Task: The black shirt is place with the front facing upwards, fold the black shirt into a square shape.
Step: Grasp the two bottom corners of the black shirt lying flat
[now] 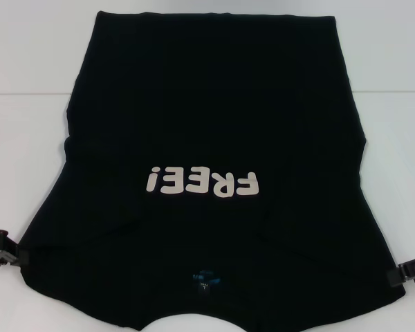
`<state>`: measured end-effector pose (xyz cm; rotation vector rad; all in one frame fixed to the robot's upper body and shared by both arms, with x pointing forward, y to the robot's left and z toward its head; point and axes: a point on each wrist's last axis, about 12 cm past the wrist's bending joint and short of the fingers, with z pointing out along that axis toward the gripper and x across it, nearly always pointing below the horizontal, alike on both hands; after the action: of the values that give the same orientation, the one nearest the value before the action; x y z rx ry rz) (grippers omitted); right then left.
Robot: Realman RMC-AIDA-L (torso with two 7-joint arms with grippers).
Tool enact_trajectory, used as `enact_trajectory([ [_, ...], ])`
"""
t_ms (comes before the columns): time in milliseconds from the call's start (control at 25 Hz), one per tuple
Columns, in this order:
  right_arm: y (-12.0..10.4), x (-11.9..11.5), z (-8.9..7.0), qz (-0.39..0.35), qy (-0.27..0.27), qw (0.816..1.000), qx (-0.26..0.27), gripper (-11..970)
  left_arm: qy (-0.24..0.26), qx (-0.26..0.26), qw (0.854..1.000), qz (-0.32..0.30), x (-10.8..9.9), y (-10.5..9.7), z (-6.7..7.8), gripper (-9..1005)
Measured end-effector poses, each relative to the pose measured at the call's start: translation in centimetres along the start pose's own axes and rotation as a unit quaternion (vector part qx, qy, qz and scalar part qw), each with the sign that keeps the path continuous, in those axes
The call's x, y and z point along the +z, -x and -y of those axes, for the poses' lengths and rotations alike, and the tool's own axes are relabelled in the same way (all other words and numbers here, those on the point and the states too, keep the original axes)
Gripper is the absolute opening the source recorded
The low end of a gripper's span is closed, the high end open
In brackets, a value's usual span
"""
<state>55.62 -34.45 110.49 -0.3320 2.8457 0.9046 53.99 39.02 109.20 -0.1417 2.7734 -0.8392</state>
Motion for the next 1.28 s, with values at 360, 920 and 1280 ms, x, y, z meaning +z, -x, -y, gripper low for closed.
enact_trajectory([
  [360,0.3,1.2,-0.5,-0.011,-0.004,1.000,-0.012,824,0.000,0.001,1.000,-0.001,0.0,0.1,0.1,0],
  [920,0.5,2.0,-1.2,-0.022,-0.001,0.999,-0.024,825,0.000,0.000,1.000,0.000,0.0,0.0,0.0,0],
  [1280,0.7,2.5,-1.8,-0.020,0.023,0.999,-0.029,825,-0.002,0.000,1.000,-0.001,0.1,0.0,0.1,0],
])
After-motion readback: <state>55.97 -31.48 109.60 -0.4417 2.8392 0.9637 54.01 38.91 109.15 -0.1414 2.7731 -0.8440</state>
